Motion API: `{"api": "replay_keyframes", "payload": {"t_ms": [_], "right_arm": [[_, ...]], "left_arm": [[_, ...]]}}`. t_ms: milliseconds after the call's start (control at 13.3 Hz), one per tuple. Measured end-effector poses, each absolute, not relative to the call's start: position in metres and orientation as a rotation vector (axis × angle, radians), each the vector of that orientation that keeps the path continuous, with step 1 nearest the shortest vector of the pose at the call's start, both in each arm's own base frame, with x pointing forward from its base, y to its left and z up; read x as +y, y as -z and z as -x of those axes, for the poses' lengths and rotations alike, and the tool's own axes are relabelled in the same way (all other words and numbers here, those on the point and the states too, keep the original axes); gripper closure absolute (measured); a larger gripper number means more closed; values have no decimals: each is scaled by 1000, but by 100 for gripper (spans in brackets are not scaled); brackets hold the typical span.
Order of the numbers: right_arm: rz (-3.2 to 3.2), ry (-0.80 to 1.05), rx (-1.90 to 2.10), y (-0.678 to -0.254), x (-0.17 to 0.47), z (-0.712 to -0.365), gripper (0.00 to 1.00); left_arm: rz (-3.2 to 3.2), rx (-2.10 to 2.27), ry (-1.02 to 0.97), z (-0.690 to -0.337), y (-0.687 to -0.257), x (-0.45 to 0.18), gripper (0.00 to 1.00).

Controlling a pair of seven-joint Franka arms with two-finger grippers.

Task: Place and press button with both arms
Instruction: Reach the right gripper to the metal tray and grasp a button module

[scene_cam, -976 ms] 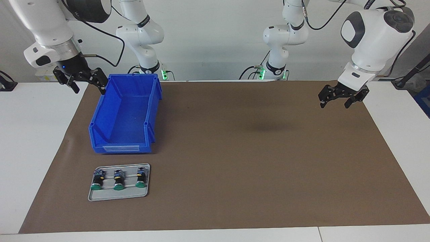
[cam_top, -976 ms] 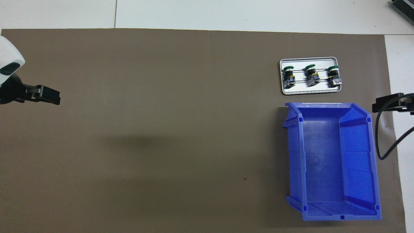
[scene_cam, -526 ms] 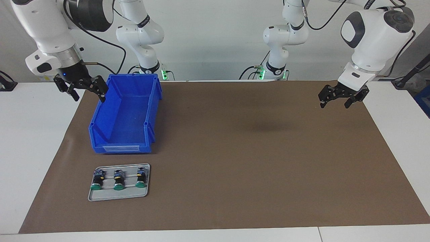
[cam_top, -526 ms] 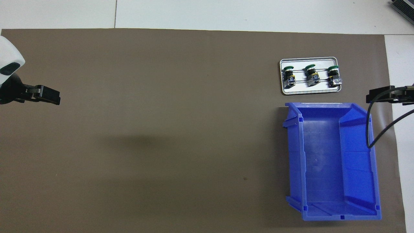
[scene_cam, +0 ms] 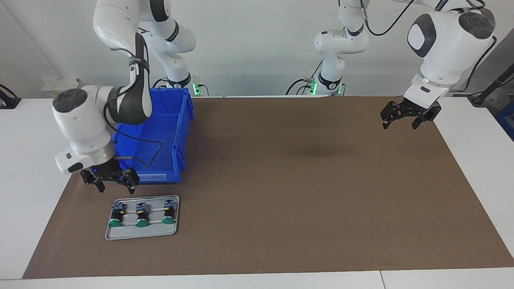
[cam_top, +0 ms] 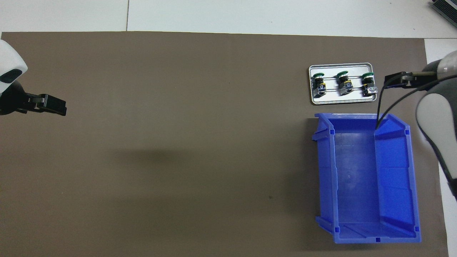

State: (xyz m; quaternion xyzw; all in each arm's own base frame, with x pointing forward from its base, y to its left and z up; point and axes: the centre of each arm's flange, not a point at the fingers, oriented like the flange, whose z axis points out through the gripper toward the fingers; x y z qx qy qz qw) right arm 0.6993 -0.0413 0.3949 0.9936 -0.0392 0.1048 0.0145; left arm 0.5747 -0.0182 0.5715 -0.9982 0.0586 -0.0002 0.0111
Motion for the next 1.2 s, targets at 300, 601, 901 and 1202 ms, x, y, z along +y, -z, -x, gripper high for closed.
{"api": "replay_keyframes", "payload": {"t_ms": [300, 601, 901, 1202], "right_arm": [[-3126, -286, -12, -334, -33, -711, 0], [-3113, -315, 35, -311, -35, -705, 3], [-3116, -291, 33, -302, -35, -700, 25], [-3114, -301, 21, -303, -41, -700, 67]], "left_arm": [[3114, 183, 1, -575, -572, -18, 0], [3114, 183, 1, -575, -572, -18, 0], [3114, 183, 1, -575, -572, -18, 0], [3114, 183, 1, -575, -572, -18, 0]]}}
